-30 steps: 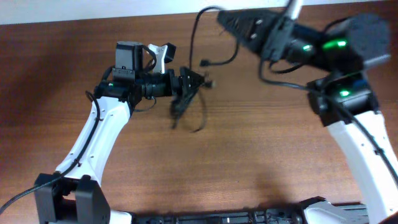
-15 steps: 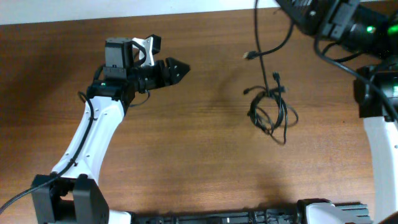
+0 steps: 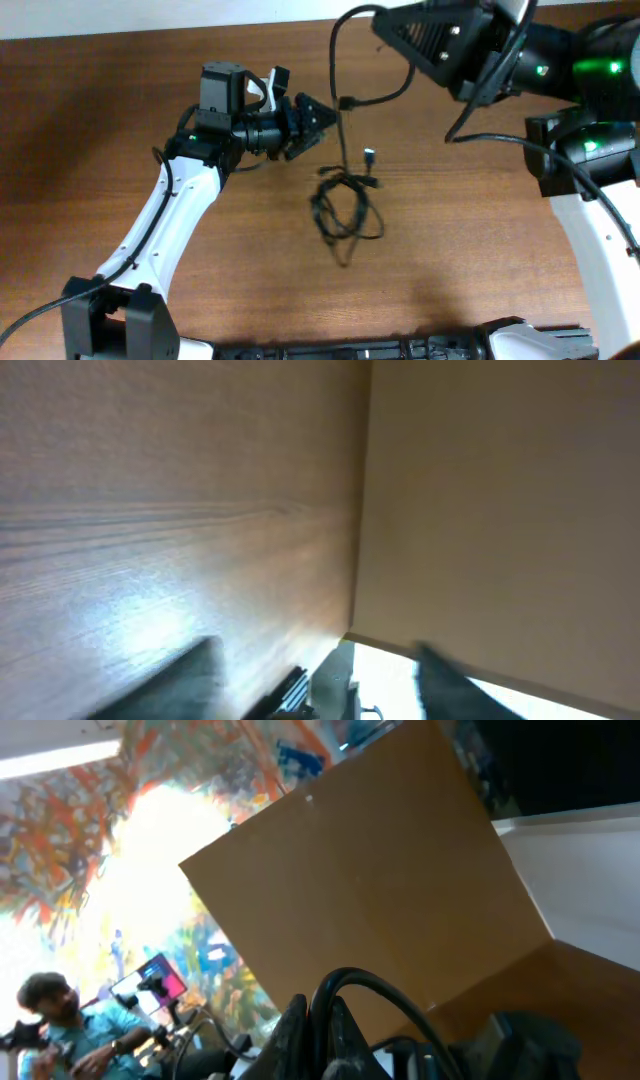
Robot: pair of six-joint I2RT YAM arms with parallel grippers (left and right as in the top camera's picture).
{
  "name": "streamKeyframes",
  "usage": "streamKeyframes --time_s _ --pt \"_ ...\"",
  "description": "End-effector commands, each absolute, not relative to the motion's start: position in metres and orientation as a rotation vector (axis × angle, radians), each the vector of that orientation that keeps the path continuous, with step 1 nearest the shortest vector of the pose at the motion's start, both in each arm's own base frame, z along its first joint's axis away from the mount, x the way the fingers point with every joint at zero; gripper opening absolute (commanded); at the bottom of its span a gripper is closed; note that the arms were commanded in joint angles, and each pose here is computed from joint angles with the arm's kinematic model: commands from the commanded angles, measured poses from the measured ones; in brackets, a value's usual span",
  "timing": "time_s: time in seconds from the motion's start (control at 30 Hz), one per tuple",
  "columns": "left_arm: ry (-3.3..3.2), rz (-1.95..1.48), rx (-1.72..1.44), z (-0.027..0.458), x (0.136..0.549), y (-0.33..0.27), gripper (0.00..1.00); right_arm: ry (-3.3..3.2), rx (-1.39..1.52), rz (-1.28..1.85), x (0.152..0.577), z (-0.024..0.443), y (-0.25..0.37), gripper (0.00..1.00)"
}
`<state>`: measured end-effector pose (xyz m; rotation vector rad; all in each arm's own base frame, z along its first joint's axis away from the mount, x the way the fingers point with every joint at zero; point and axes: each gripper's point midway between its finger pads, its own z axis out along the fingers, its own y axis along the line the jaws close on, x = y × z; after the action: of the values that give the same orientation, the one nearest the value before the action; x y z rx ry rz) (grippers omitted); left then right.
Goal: Untangle cables
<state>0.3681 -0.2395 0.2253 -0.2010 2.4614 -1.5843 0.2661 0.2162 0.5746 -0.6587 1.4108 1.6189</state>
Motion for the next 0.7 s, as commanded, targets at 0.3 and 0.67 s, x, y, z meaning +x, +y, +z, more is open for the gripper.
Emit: streamKeyframes --time_s 0.3,0.67 --pt "2.488 -1.848 -0.103 0.244 0.338 -0.252 0.90 1.350 -0.695 1.549 0.277 0.576 0.223 0.04" --pt "2.678 -1.059 0.056 0.162 0.336 -0.245 0.63 1.449 -0.541 1.677 0.298 0.569 0.225 0.04"
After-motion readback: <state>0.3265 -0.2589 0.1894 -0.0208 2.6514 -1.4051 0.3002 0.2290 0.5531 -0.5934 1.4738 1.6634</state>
